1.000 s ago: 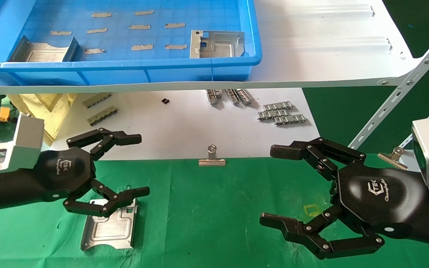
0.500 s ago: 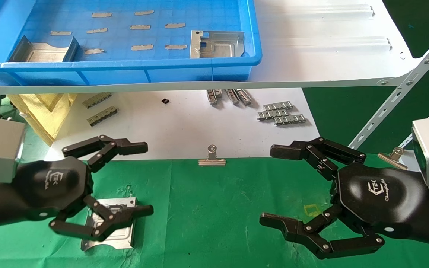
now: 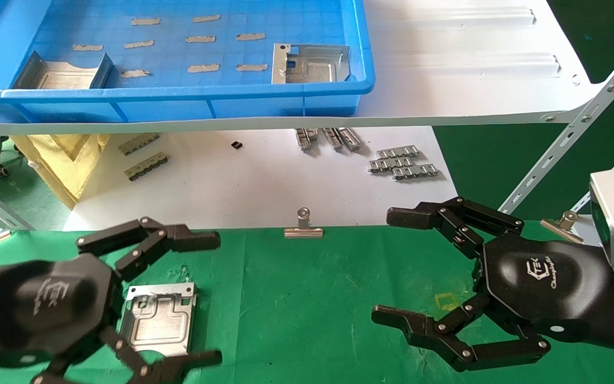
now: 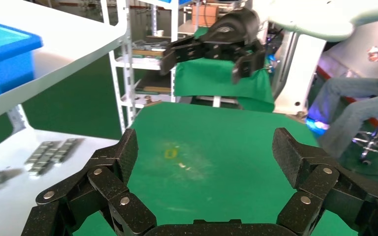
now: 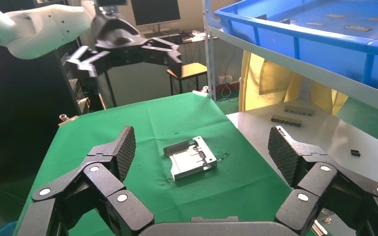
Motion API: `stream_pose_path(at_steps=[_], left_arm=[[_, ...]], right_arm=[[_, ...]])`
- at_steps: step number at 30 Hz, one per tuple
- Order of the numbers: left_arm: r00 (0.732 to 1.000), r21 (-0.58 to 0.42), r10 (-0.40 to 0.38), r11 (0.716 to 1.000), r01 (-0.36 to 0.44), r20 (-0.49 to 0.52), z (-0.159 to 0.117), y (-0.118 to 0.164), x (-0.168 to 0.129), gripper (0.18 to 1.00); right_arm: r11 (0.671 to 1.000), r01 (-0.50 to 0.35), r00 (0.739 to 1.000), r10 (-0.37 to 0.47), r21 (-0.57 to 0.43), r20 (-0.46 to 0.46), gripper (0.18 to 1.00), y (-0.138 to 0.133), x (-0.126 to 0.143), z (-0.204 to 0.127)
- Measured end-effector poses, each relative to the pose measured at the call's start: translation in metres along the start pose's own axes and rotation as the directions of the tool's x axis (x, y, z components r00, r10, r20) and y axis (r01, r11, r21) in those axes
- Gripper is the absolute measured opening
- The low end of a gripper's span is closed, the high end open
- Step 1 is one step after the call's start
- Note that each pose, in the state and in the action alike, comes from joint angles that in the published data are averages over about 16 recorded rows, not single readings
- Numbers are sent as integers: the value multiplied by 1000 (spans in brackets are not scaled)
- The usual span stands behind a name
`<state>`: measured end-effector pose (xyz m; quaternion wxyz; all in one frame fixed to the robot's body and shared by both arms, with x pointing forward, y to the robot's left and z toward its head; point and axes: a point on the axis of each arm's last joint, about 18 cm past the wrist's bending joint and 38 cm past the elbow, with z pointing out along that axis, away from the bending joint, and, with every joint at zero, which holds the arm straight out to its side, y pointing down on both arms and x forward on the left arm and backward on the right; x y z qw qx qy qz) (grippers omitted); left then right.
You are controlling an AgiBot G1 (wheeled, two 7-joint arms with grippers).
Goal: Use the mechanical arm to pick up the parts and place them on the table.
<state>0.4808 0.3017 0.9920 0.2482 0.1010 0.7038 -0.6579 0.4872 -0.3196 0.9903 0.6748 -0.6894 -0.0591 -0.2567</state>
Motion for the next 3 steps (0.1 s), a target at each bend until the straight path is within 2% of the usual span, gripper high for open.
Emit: stream_pose_path(at_steps=[3], left_arm=[[1000, 1, -3, 1000, 3, -7, 1, -2, 4, 1001]], right_arm=[[1000, 0, 1000, 0, 0, 0, 1001, 0, 0, 0]])
